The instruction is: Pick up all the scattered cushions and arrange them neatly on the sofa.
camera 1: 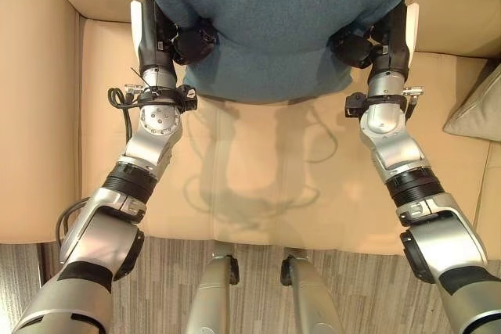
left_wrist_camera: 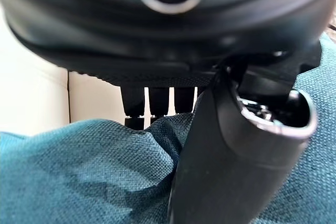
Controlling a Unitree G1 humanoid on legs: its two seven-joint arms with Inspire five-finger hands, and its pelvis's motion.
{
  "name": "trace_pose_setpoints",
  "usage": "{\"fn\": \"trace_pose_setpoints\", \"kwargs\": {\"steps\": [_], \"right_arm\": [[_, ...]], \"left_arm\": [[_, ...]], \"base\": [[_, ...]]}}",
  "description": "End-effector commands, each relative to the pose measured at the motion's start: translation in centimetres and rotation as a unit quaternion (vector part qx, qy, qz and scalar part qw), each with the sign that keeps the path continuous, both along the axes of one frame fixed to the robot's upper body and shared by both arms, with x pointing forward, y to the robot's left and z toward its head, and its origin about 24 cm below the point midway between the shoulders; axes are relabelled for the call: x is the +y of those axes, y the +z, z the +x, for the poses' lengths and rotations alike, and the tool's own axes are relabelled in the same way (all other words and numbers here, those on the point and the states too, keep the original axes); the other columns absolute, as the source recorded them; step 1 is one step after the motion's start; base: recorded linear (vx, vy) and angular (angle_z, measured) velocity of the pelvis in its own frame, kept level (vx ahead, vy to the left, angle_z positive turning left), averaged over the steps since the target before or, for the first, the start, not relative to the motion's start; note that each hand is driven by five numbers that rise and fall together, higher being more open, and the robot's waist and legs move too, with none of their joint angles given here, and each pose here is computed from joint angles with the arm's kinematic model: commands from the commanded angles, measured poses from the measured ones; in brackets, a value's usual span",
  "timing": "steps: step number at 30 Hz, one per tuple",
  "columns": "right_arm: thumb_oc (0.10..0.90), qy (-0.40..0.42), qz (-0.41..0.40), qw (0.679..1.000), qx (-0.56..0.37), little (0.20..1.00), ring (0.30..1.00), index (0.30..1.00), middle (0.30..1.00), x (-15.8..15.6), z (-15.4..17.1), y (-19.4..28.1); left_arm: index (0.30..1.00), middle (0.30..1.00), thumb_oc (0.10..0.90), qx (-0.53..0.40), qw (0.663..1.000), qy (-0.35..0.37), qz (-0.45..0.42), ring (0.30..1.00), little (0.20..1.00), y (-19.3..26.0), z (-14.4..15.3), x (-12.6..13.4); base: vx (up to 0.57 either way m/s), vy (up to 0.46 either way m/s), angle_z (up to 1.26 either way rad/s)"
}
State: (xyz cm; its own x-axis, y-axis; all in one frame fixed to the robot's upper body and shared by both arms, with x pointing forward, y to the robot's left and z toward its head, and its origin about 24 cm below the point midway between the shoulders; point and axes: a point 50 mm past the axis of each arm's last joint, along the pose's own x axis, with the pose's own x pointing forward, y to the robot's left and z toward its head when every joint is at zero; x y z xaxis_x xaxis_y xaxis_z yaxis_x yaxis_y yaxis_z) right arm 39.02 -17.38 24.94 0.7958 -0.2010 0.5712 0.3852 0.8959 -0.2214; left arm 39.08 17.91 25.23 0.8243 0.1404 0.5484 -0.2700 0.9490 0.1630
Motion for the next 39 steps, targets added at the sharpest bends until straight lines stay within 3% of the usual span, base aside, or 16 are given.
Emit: {"fn": "trace_pose_setpoints", "kwargs": {"steps": [1,8,9,14,16,20,25,27,31,34,39], "right_arm": [[0.8,0.076,-0.07,0.992,-0.066,0.9,0.9,0.9,0.9,5.7,-0.5,2.1],[0.8,-0.032,-0.08,0.995,-0.049,0.9,0.9,0.9,0.9,1.5,0.5,3.4],[0.8,-0.064,-0.073,0.994,-0.04,0.9,0.9,0.9,0.9,-0.3,0.6,3.6],[0.8,-0.112,-0.07,0.991,-0.009,0.9,0.9,0.9,0.9,-3.7,0.6,2.9],[0.8,-0.14,-0.065,0.988,0.001,0.9,0.9,0.9,0.9,-6.5,0.0,2.3],[0.8,-0.151,-0.044,0.988,0.007,0.9,0.9,0.9,0.9,-8.6,-1.2,0.4],[0.8,-0.139,-0.046,0.988,0.047,0.9,0.9,0.9,0.9,-10.2,-3.9,-5.3],[0.8,-0.124,-0.045,0.986,0.103,0.9,0.9,0.9,0.9,-10.4,-6.1,-10.2],[0.8,-0.108,-0.052,0.974,0.194,0.9,0.9,0.9,0.9,-10.9,-9.4,-15.9],[0.8,-0.108,-0.063,0.949,0.29,0.9,0.9,0.9,0.9,-11.9,-12.5,-20.6],[0.8,-0.107,-0.036,0.916,0.384,0.9,0.9,0.9,0.9,-12.5,-15.7,-25.2]], "left_arm": [[0.9,0.9,0.8,-0.144,0.984,-0.069,0.08,0.9,0.9,6.8,-1.3,-5.4],[0.9,0.9,0.8,-0.089,0.995,0.011,0.048,0.9,0.9,5.7,0.1,-1.1],[0.9,0.9,0.8,-0.07,0.997,0.032,0.029,0.9,0.9,5.0,0.3,0.5],[0.9,0.9,0.8,-0.045,0.997,0.064,0.016,0.9,0.9,4.1,0.3,3.4],[0.9,0.9,0.8,-0.036,0.995,0.089,0.029,0.9,0.9,3.2,-0.2,5.4],[0.9,0.9,0.8,-0.037,0.995,0.089,0.037,0.9,0.9,1.5,-1.3,6.2],[0.9,0.9,0.8,-0.017,0.998,0.063,0.025,0.9,0.9,-3.9,-3.9,6.3],[0.9,0.9,0.8,0.038,0.998,0.043,0.001,0.9,0.9,-9.1,-5.9,6.1],[0.9,0.9,0.8,0.129,0.991,0.043,-0.018,0.9,0.9,-15.1,-9.5,7.4],[0.9,0.9,0.8,0.234,0.968,0.076,-0.047,0.9,0.9,-20.7,-13.3,9.6],[0.9,0.9,0.8,0.353,0.928,0.112,-0.047,0.9,0.9,-26.0,-17.3,11.4]], "base": [[-0.01,0.009,-0.04],[-0.02,0.003,-0.07],[0.0,-0.006,-0.03],[0.0,0.0,0.0],[0.0,0.0,0.02],[0.0,-0.006,0.04],[0.03,-0.028,0.06],[0.04,-0.034,0.04],[0.05,-0.038,-0.05],[0.03,-0.04,-0.07],[0.02,-0.011,-0.01]]}}
